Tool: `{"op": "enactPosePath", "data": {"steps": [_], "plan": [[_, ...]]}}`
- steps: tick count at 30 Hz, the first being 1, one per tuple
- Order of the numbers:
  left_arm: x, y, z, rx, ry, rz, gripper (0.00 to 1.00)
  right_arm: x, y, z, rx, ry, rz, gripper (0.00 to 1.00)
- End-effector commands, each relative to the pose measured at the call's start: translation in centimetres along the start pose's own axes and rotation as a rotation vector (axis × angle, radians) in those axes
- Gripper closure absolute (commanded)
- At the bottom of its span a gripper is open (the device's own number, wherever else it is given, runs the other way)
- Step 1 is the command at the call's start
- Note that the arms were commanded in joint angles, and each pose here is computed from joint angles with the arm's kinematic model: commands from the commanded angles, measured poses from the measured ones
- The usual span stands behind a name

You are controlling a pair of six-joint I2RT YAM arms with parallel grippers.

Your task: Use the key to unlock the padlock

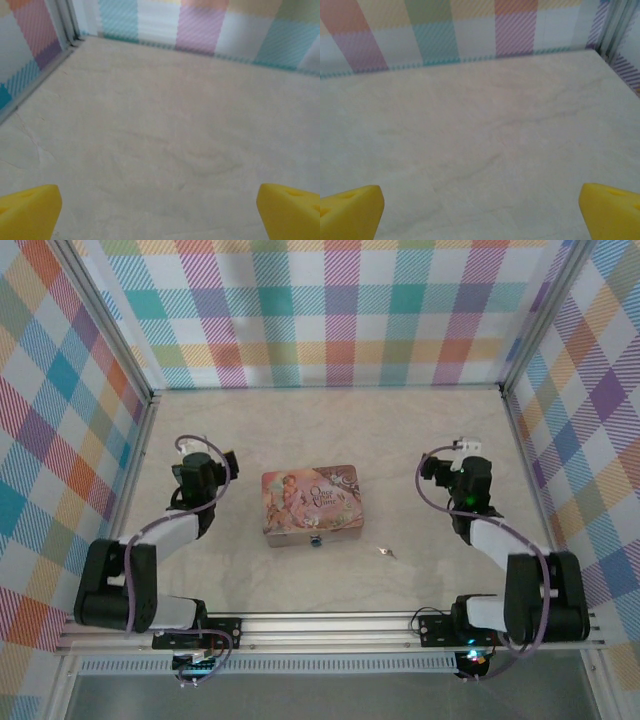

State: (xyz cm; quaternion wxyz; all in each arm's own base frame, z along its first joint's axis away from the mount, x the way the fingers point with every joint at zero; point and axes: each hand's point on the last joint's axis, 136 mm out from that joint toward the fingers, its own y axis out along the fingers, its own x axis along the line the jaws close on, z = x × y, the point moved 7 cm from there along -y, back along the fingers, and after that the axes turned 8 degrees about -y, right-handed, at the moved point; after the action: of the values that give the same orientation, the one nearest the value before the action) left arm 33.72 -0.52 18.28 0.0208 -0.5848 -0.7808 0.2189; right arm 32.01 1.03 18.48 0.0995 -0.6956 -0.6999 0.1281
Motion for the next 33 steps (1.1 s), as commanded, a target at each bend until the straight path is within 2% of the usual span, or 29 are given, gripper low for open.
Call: {"op": "enactPosePath", "data": {"steps": [1, 3, 4, 5, 7, 10, 12, 16, 21, 29, 33], "plan": [[0.7, -1.2, -1.2, 0.066, -0.209, -0.068, 0.00, 0.6, -1.9, -1.6, 0.010, 0.157, -0.062, 0.00], [1.0, -1.9, -1.5, 0.143, -0.361, -0.141, 0.00, 0.4, -3.6, -2.6, 0.065, 0.366, -0.041, 0.00], [0.6, -2.0, -1.5, 0.196, -0.373, -0.117, 0.00, 0.2, -4.2, -2.4, 0.113, 0.463, -0.016, 0.00], [-0.4, -2.1, -1.4, 0.258, -0.374, -0.047, 0.00, 0.5, -4.6, -2.6, 0.125, 0.505, -0.057, 0.00], [-2.0, -2.6, -0.5, 0.379, -0.409, 0.077, 0.00, 1.7, -5.0, -3.1, 0.129, 0.545, -0.187, 0.00], [-3.4, -4.2, 1.2, 0.503, -0.439, 0.189, 0.07, 3.7, -5.3, -3.4, 0.239, 0.563, -0.375, 0.01], [-4.1, -5.6, 2.4, 0.567, -0.448, 0.259, 0.07, 5.2, -5.3, -3.0, 0.342, 0.591, -0.504, 0.13], [-5.1, -7.9, 4.6, 0.679, -0.465, 0.365, 0.07, 7.5, -5.7, -1.6, 0.458, 0.596, -0.613, 0.19], [-6.5, -9.9, 7.0, 0.759, -0.473, 0.467, 0.10, 10.2, -6.5, 0.7, 0.553, 0.545, -0.653, 0.24], [-8.4, -11.4, 8.6, 0.780, -0.426, 0.517, 0.21, 14.5, -6.6, 4.4, 0.691, 0.475, -0.690, 0.31], [-9.2, -11.5, 8.9, 0.791, -0.423, 0.538, 0.22, 16.2, -6.4, 5.4, 0.739, 0.450, -0.722, 0.36]]}}
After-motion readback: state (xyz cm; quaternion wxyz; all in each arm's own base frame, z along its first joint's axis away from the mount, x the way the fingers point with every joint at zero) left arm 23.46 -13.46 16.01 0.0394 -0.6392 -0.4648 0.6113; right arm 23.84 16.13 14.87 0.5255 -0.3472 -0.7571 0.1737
